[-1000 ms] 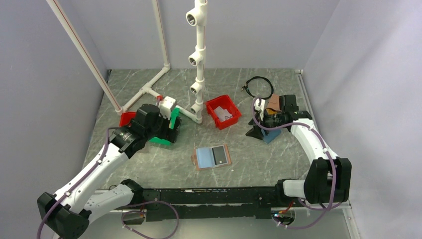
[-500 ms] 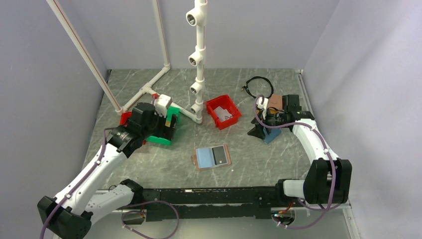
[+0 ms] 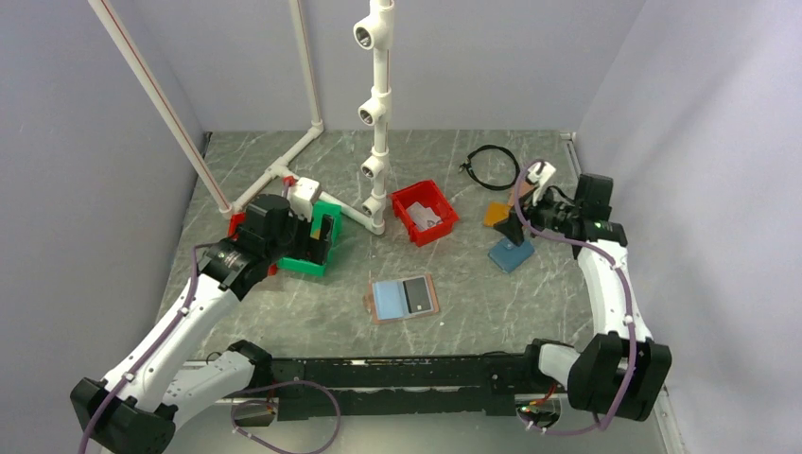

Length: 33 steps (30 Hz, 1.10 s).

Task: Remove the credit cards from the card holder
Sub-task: Reset both arms

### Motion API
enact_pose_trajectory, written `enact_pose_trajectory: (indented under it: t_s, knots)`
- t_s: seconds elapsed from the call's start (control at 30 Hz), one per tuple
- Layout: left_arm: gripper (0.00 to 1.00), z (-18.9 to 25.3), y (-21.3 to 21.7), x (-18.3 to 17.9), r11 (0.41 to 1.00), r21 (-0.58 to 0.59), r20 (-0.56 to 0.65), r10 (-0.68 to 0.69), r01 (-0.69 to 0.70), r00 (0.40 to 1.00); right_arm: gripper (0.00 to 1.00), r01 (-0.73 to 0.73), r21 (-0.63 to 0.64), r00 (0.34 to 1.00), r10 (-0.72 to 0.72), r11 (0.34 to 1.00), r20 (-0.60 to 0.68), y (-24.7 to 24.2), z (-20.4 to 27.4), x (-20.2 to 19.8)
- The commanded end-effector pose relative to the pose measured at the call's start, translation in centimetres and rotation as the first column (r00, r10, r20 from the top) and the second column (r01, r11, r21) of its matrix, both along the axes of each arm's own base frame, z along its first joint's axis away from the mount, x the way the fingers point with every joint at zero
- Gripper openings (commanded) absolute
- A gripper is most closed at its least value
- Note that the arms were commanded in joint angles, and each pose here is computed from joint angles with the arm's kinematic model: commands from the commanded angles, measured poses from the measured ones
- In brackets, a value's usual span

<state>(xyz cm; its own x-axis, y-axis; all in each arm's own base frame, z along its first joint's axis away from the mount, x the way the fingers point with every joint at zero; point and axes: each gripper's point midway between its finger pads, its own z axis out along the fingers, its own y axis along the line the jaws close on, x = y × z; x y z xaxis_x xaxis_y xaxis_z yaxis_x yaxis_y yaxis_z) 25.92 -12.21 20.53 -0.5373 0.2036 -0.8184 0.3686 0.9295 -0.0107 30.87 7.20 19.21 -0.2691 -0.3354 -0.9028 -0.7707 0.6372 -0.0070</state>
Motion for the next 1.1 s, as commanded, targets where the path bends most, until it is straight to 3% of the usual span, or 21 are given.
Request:
enact_pose_trajectory:
  t_s: [0.0,0.23,0.4,0.6,1.07]
  knots:
    - [1.0,1.0,-0.1,0.1,1.0,-0.026,0.037,-0.015,0.016,0.999,0.9,0.094,0.074,0.99,-0.102,0.993,0.102,-1.8,3.3,1.0]
    - [0.99,1.1,0.1,0.2,0.999,-0.033,0.04,-0.007,0.008,0.999,1.0,0.204,0.154,0.973,-0.218,0.967,0.079,-3.8,4.6,1.6]
    - [1.0,1.2,0.2,0.2,0.999,-0.039,0.042,-0.006,0.008,0.999,1.0,0.406,0.241,0.909,-0.416,0.882,-0.007,-5.9,5.6,3.1]
    - [0.99,1.7,0.4,0.1,0.999,-0.049,0.062,0.0,0.003,0.998,1.0,0.374,0.258,0.919,-0.393,0.891,0.023,-6.0,6.6,2.0]
    - [1.0,2.1,0.5,0.0,0.998,-0.061,0.071,0.002,0.002,0.997,1.0,0.559,0.394,0.806,-0.59,0.73,-0.051,-9.2,7.8,2.9]
